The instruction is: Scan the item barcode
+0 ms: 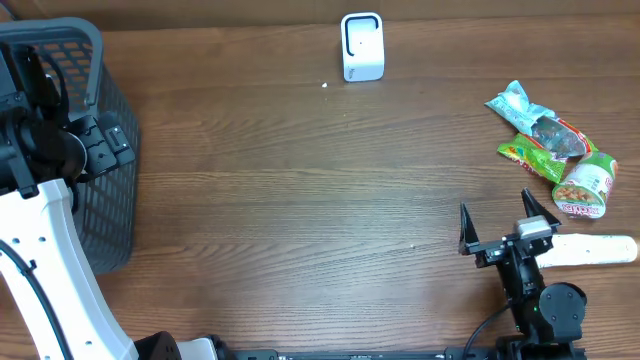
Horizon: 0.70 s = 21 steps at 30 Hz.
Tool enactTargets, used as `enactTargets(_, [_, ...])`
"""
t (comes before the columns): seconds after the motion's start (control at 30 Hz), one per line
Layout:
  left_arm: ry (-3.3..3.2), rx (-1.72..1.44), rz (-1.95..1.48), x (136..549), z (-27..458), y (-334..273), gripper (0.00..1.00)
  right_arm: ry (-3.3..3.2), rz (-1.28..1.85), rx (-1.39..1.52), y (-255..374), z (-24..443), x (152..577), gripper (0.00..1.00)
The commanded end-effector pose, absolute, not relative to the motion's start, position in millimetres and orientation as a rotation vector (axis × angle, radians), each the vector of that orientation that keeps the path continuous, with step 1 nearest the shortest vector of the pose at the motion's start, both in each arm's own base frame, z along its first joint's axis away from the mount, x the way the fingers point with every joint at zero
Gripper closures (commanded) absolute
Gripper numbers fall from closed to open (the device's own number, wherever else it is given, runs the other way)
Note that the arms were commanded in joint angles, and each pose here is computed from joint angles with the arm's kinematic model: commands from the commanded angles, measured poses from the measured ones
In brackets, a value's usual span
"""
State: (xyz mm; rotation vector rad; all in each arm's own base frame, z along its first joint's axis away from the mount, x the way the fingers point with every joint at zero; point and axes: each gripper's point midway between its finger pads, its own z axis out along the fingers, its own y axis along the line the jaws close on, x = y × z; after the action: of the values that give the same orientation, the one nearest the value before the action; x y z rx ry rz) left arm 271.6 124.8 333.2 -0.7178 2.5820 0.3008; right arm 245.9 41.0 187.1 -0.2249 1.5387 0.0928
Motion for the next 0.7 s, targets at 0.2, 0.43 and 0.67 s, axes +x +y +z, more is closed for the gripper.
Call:
enactTargets(0.2, [2.586, -0.703, 0.301, 271.5, 333.4, 125.5, 0.00, 1.570, 0.126, -0.257, 48.2, 171.0, 241.8, 0.00])
enactTargets(0.43, [2.586, -0.703, 0.301, 271.5, 333.4, 125.5, 0.00, 1.563, 0.125, -0.256, 48.1, 172.7, 241.4, 0.00])
enactTargets(0.67, [2.586, -0.703, 0.301, 271.6, 333.5, 125.5, 0.00, 1.563, 0.125, -0.256, 48.1, 172.7, 241.4, 0.00])
